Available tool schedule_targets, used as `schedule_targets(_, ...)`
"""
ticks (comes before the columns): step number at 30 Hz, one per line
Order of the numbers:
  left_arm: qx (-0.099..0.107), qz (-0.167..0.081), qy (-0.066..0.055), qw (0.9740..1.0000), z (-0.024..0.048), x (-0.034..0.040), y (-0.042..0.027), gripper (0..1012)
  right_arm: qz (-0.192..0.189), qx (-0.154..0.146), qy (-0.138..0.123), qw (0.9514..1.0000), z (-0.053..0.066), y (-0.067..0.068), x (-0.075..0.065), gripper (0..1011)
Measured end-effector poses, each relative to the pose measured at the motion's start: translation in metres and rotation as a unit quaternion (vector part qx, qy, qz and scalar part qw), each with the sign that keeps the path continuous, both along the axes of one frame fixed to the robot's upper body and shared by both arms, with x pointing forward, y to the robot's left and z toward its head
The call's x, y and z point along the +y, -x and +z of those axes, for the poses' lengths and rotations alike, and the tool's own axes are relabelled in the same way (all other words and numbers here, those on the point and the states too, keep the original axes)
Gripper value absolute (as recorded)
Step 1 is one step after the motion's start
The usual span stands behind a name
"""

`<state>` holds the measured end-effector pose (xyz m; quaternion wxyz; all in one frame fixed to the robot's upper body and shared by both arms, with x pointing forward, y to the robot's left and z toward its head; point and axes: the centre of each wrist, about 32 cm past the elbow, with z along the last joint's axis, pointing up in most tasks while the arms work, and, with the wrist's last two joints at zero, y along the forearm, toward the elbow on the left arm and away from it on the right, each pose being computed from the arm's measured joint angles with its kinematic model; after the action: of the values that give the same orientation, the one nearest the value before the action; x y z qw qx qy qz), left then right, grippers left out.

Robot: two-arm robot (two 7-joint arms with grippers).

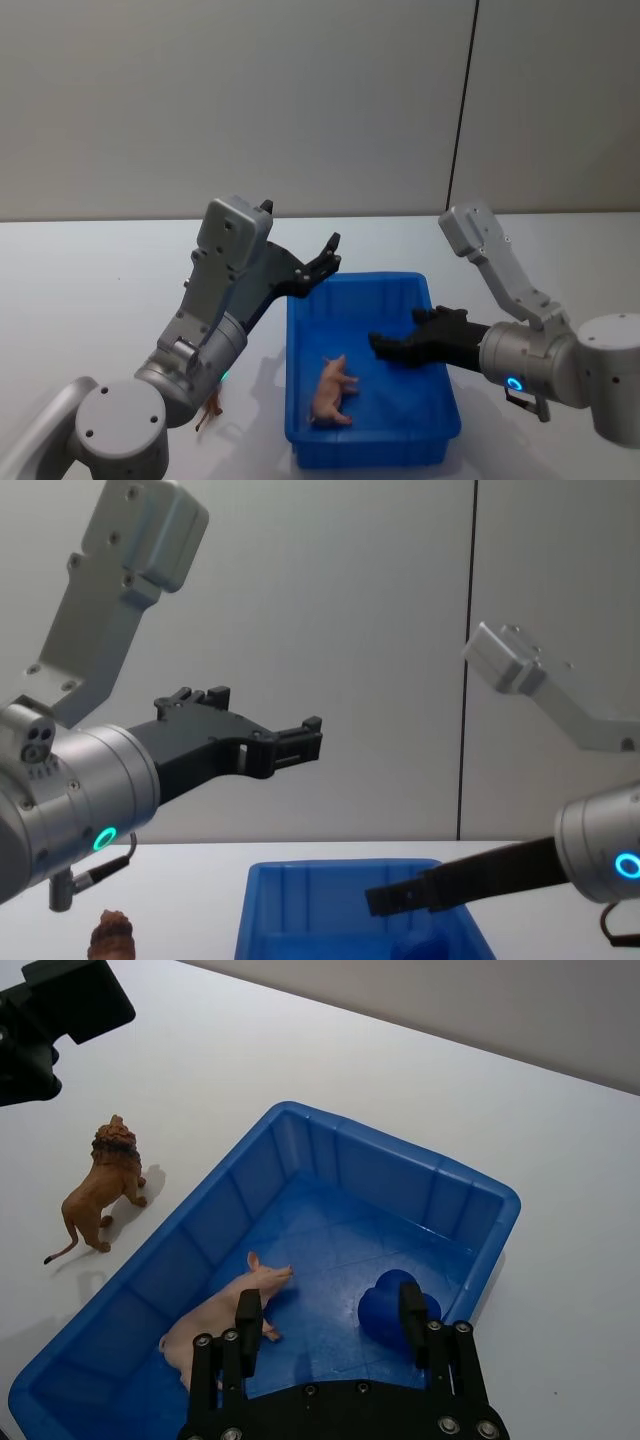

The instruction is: Pick up the two dolls from the table and place them into the box.

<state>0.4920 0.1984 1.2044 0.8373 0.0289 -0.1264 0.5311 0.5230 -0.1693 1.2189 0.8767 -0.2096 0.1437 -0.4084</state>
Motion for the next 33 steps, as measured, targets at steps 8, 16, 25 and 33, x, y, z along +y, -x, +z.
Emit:
schedule_targets(8,0.000,0.000,0.000,1.0000,0.0000,0.0000,0.0000,1001,-0.011,-0.012,-0.009,0.9998,0.006,0.001,-0.009,982)
schedule_targets(16,0.000,0.000,0.000,1.0000,0.0000,0.0000,0.0000,1001,-0.041,-0.029,-0.044,0.9977,0.014,0.008,-0.037,1001)
schedule_targets(25,0.000,0.000,0.000,1.0000,0.0000,0.0000,0.0000,1001,-0.088,-0.038,-0.073,0.9927,0.016,0.021,-0.068,1001)
schedule_targets(33,0.000,0.000,0.000,1.0000,0.0000,0.0000,0.0000,1001,-0.122,-0.040,-0.091,0.9876,0.016,0.032,-0.087,1001)
